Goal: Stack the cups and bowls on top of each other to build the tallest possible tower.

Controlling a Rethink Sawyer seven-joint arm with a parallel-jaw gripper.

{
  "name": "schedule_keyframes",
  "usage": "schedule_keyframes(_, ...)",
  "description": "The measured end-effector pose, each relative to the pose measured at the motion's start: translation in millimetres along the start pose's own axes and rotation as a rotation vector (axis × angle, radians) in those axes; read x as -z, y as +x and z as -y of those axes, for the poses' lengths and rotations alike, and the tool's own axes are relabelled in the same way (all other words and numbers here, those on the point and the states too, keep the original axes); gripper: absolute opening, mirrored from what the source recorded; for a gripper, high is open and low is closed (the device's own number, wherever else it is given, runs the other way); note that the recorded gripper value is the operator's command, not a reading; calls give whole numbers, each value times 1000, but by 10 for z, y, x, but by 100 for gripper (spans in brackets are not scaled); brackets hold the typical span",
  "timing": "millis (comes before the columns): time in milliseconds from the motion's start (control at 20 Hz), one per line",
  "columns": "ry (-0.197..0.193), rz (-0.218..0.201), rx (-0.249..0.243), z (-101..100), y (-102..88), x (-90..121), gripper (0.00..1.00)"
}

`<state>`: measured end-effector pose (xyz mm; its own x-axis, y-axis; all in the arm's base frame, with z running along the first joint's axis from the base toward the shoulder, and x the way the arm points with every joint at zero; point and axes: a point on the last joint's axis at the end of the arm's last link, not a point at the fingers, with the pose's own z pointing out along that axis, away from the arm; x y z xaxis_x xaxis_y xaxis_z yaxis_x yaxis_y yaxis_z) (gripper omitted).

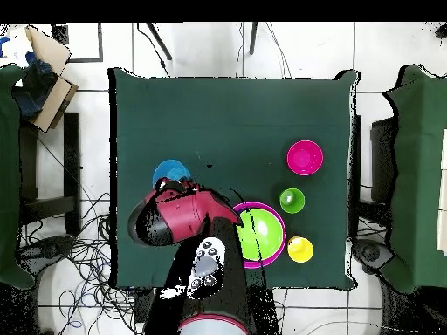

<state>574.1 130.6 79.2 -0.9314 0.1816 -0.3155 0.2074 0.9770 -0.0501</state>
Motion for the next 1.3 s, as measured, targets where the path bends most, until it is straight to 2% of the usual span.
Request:
schedule_keyframes(200,-36,4,2,-61,-45,117,0)
schedule_keyframes(400,-53,-9,-14,-37,-79,255,0)
schedule_keyframes(650,-75,-19,-43,110,-160,444,0)
schedule_keyframes(800,-81,-14,-36,261,-167,524,0)
schedule_keyframes(1100,-73,-20,21,491,27,607,0)
schedule_keyframes(1300,-68,-13,118,595,330,613,0)
